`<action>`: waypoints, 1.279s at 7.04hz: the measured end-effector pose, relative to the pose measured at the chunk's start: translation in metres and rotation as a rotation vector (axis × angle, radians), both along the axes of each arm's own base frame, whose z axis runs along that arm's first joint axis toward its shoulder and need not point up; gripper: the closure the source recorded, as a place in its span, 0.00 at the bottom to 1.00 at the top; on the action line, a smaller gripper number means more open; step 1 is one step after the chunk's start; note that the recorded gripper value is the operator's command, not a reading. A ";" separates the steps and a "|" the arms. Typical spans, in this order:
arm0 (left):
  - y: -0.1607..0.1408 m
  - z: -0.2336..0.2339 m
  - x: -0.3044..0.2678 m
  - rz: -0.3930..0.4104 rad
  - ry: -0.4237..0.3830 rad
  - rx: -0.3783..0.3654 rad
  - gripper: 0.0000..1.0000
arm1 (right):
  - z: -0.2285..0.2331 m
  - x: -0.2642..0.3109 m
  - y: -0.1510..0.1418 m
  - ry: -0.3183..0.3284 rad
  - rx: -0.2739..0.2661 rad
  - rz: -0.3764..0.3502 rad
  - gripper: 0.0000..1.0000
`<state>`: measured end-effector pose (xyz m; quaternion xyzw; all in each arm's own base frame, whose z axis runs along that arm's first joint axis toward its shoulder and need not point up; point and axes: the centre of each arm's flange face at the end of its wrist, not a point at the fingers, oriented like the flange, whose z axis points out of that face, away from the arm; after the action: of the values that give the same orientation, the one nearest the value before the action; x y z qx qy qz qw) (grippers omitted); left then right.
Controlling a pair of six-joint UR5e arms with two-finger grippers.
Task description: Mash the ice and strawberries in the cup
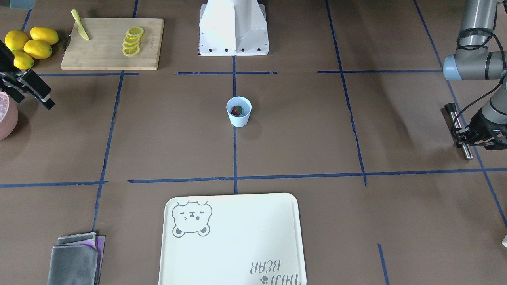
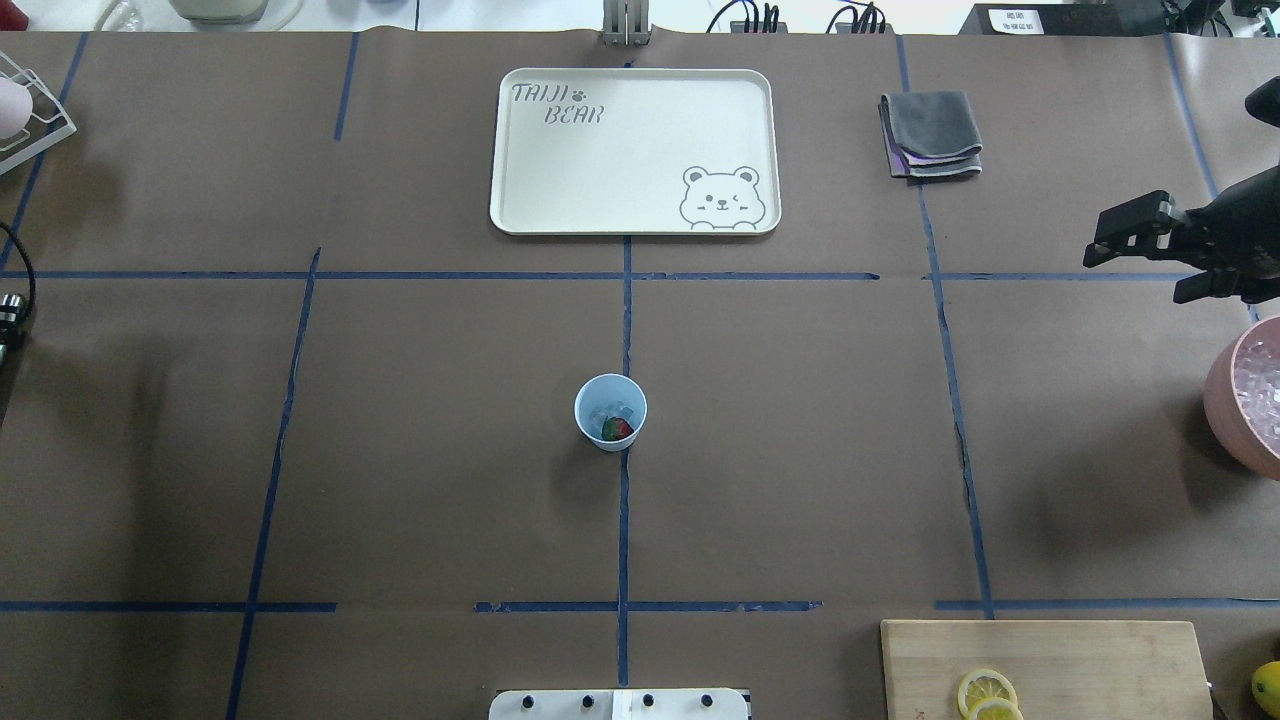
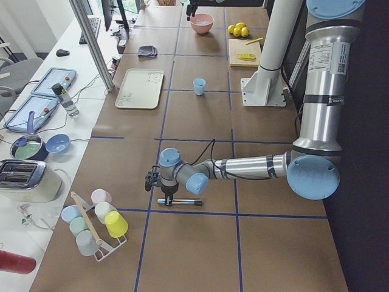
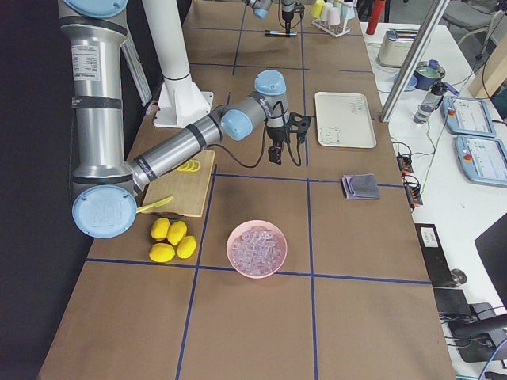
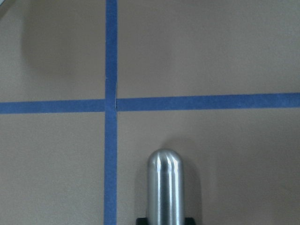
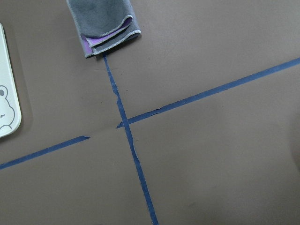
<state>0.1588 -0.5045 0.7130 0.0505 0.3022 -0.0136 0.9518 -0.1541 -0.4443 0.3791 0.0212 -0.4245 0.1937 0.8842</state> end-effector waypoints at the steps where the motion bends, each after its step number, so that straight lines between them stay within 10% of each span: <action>1: 0.000 0.000 -0.002 -0.002 0.002 0.003 0.00 | 0.000 0.001 0.000 0.000 -0.001 0.001 0.00; 9: -0.020 -0.102 -0.089 -0.033 0.196 0.035 0.00 | 0.003 0.003 -0.001 0.002 -0.007 0.001 0.00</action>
<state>0.0702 -0.5246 0.6107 0.0705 0.3931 -0.0291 0.9163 -0.1514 -0.4450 0.3819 0.0182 -0.4230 0.1956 0.8846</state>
